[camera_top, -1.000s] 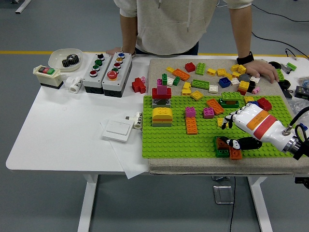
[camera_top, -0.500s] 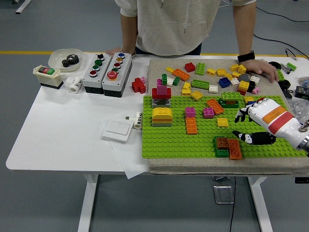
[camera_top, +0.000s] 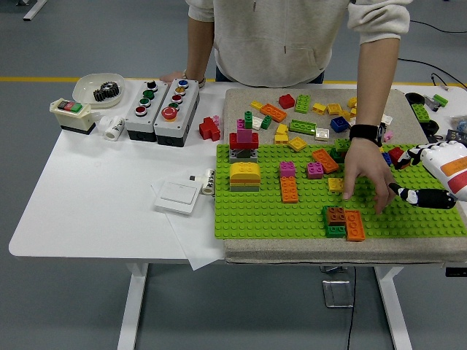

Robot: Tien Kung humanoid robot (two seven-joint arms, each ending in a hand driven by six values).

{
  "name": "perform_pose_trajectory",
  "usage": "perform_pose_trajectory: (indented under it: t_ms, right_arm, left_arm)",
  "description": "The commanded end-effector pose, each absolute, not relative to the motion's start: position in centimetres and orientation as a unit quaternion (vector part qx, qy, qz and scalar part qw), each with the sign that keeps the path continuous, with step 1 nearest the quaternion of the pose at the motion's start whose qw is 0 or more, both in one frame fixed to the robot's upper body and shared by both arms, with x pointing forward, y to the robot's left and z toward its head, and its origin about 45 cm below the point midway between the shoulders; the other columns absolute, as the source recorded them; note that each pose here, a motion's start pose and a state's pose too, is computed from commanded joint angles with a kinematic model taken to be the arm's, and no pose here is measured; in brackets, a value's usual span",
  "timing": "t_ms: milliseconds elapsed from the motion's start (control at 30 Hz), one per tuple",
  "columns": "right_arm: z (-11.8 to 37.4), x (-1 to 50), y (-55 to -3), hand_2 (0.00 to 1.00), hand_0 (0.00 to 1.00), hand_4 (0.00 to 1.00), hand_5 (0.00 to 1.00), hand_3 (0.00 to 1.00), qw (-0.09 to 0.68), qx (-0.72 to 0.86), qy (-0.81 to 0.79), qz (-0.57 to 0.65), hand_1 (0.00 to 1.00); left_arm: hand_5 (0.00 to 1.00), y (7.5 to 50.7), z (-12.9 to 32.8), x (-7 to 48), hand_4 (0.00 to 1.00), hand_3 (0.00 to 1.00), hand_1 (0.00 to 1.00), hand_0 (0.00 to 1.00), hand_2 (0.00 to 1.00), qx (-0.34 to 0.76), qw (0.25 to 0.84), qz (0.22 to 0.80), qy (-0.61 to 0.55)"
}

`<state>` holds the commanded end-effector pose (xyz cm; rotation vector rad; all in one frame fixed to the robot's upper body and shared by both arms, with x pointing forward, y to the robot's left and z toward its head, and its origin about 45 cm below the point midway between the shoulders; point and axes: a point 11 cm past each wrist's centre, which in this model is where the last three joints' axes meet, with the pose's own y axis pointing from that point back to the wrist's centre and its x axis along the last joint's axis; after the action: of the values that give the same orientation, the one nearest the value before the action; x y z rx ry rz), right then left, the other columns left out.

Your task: Pick up the brick,pile it on top of brick,press brick,pick up the brick,pile it on top of brick,press brick

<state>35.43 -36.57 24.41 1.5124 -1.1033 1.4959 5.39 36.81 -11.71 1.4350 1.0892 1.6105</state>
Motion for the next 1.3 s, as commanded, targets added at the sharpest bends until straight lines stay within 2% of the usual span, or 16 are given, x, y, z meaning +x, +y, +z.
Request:
perform_pose_trajectory:
  t_ms: [400, 1300]
  right_arm:
    - [24.86, 35.30, -37.56, 0.577, 0.503, 0.790, 0.511, 0.534, 0.357, 0.573, -0.461, 0.577, 0.531]
    - [24.50, 35.13, -37.59, 0.575, 0.504, 0.790, 0.524, 0.532, 0.356, 0.575, -0.467, 0.569, 0.535]
  left_arm:
    - [0.671, 36.74, -11.74, 5.32, 0.655, 0.595, 0.752, 0.773, 0.750, 0.554, 0.354, 0.623, 0.423]
    - [0.672, 36.77, -11.78, 5.02, 0.655, 0.594, 0.752, 0.772, 0.749, 0.555, 0.352, 0.623, 0.425]
